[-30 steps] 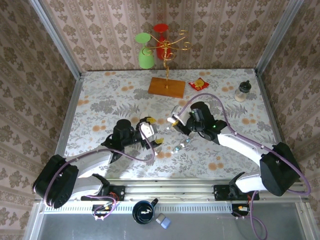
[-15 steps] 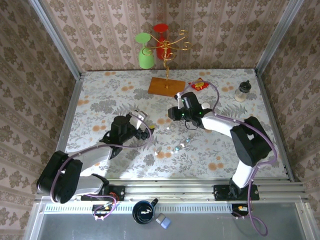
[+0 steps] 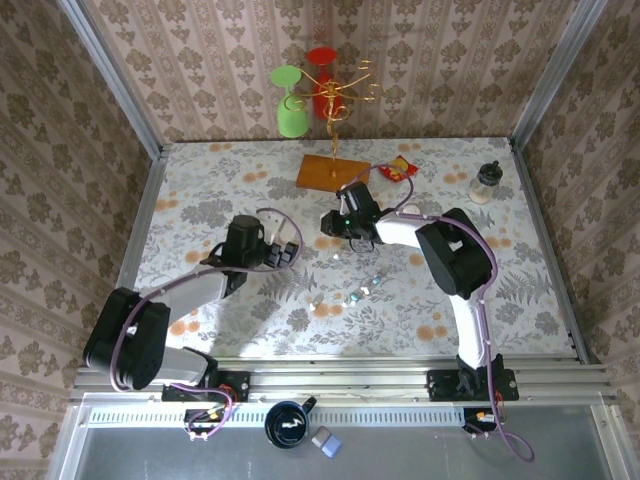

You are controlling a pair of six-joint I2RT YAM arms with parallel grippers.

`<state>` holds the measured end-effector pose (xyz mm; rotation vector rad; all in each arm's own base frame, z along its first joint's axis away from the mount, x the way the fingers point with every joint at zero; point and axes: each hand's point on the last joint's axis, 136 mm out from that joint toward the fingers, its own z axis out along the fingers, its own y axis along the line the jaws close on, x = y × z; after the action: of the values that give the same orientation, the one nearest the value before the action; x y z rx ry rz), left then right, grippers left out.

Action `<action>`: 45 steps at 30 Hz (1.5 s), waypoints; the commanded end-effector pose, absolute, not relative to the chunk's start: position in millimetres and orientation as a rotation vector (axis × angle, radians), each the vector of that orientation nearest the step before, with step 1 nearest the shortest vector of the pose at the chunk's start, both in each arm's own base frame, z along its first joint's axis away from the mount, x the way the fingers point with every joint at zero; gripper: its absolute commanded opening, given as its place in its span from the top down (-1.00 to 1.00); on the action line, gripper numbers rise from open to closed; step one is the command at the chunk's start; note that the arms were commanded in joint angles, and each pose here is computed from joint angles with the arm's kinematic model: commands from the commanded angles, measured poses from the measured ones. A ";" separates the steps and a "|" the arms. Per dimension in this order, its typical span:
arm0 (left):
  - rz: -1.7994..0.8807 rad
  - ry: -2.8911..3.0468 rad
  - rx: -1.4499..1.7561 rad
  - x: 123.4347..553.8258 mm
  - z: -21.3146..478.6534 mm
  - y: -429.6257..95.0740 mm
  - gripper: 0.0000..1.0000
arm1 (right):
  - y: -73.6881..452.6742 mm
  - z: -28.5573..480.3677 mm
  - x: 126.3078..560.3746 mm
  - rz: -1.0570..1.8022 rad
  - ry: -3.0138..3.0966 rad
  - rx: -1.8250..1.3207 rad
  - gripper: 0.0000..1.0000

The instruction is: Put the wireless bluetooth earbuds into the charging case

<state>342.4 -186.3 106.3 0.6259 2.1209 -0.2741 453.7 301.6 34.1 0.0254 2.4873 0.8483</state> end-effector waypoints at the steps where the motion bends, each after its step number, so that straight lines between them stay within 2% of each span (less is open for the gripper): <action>1: -0.247 2.247 0.576 343.3 98.0 -177.9 -1.00 | 300.5 34.0 463.9 0.869 2.481 0.087 0.52; 9: -0.170 2.361 0.569 350.9 93.4 -172.5 -1.00 | 266.6 45.6 462.9 0.783 2.445 0.077 -0.04; 14: -0.119 2.450 0.493 357.8 86.1 -166.2 -1.00 | 236.1 63.6 455.8 0.721 2.405 0.089 -0.21; 24: -0.118 2.621 0.500 371.2 55.6 -178.7 -0.97 | 213.6 81.2 417.7 0.705 2.383 0.057 -0.24; 28: -0.107 2.627 0.539 375.7 50.5 -183.6 -0.82 | 208.4 82.4 409.3 0.692 2.385 0.051 -0.24; 30: -0.114 2.628 0.554 377.7 47.9 -187.0 -0.63 | 207.6 82.3 407.1 0.686 2.388 0.044 -0.24; 37: -0.135 2.660 0.571 381.3 39.3 -197.4 -0.51 | 210.3 87.2 409.2 0.701 2.377 0.037 -0.24; 40: -0.154 2.666 0.572 382.5 36.0 -200.7 -0.27 | 212.0 90.2 410.5 0.713 2.370 0.034 -0.24; 45: -0.159 2.679 0.578 383.5 33.1 -203.6 0.01 | 213.1 89.6 408.8 0.719 2.381 0.023 -0.24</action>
<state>381.6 -198.1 31.1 0.5625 2.6691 -0.1421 407.4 208.5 71.4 0.0700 2.4197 0.7037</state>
